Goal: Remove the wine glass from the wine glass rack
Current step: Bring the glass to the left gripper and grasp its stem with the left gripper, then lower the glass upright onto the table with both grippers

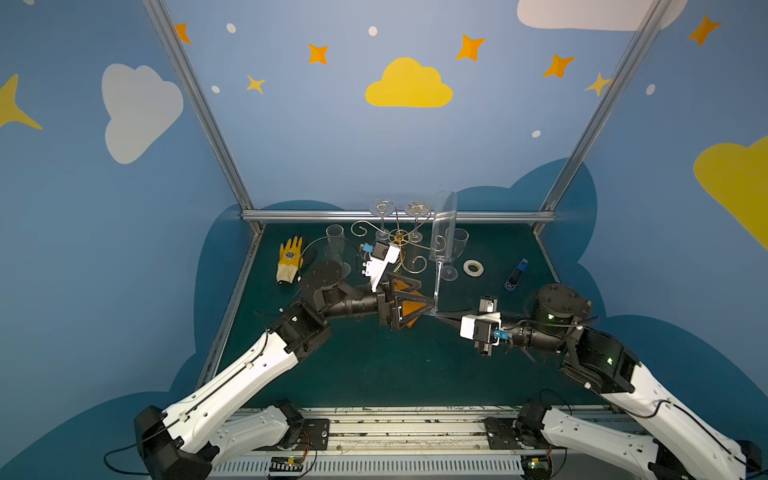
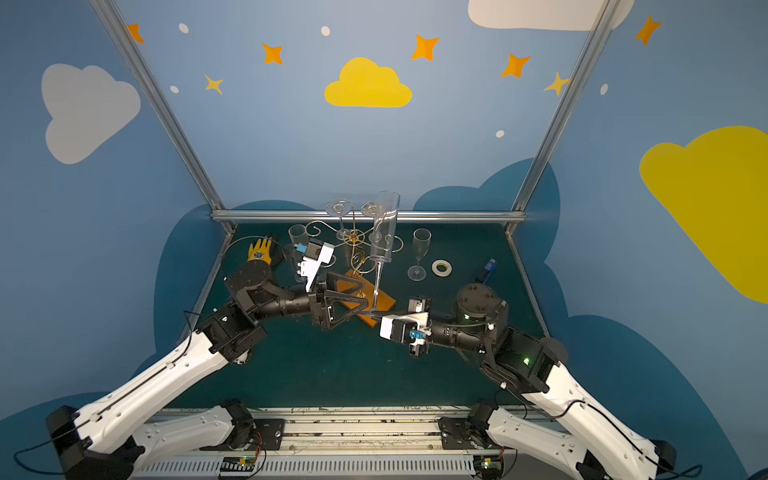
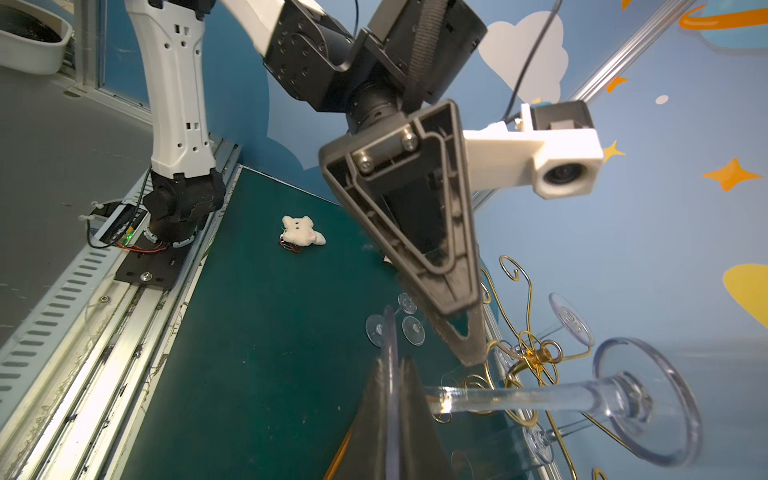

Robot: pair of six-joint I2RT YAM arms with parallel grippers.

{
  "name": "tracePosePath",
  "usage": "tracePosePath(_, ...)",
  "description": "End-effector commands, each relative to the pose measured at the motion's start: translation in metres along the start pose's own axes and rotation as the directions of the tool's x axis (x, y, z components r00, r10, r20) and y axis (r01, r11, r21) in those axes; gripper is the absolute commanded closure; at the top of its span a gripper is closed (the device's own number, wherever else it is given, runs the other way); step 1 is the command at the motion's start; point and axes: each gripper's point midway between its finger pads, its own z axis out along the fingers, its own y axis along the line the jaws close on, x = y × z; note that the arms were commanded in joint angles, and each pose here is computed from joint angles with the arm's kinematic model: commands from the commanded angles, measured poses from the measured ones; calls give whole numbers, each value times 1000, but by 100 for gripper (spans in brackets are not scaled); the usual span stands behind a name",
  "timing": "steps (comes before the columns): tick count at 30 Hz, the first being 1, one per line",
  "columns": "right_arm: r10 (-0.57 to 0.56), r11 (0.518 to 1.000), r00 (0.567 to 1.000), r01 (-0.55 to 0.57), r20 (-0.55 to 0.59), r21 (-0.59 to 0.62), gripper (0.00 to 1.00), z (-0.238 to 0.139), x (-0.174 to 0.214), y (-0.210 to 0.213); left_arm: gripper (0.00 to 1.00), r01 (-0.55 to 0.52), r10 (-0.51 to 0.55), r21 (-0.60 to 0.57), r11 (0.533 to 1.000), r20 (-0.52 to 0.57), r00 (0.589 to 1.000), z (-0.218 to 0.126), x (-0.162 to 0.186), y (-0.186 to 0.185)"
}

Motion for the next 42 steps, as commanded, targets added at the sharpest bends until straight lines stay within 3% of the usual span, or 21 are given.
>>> tracePosePath(1,-44,999,999,44,-2,22,100,-1,-2,1,8,-44,44,54,998,3,999,3,-6,-14)
tracePosePath(6,-64,998,998,64,-9,5,100,4,-1,8,18,-35,36,61,997,-16,999,7,-2,-14)
tracePosePath(11,-88,996,996,88,-21,12,100,6,-1,9,43,-31,34,90,995,-35,999,11,2,-18)
tracePosePath(25,-127,992,992,127,-27,21,100,10,1,12,95,-13,23,125,992,-78,997,18,10,-26)
tracePosePath(30,-140,990,989,141,-46,12,100,10,4,15,97,0,4,106,994,-45,999,18,6,-23)
tracePosePath(31,-142,990,989,143,-52,14,93,11,6,15,97,3,1,100,995,-33,999,17,5,-22)
tracePosePath(33,-143,989,988,144,-55,28,49,11,7,14,97,2,-1,87,996,-12,1000,16,4,-20)
tracePosePath(35,-136,989,990,138,-36,59,13,8,4,11,97,-9,8,69,998,5,1000,14,2,-18)
tracePosePath(38,-119,985,993,114,27,127,11,1,-7,3,97,-37,37,38,999,18,999,9,2,-16)
tracePosePath(42,-22,969,992,-10,126,245,11,-18,-26,-17,97,-82,83,-19,996,20,996,2,4,-11)
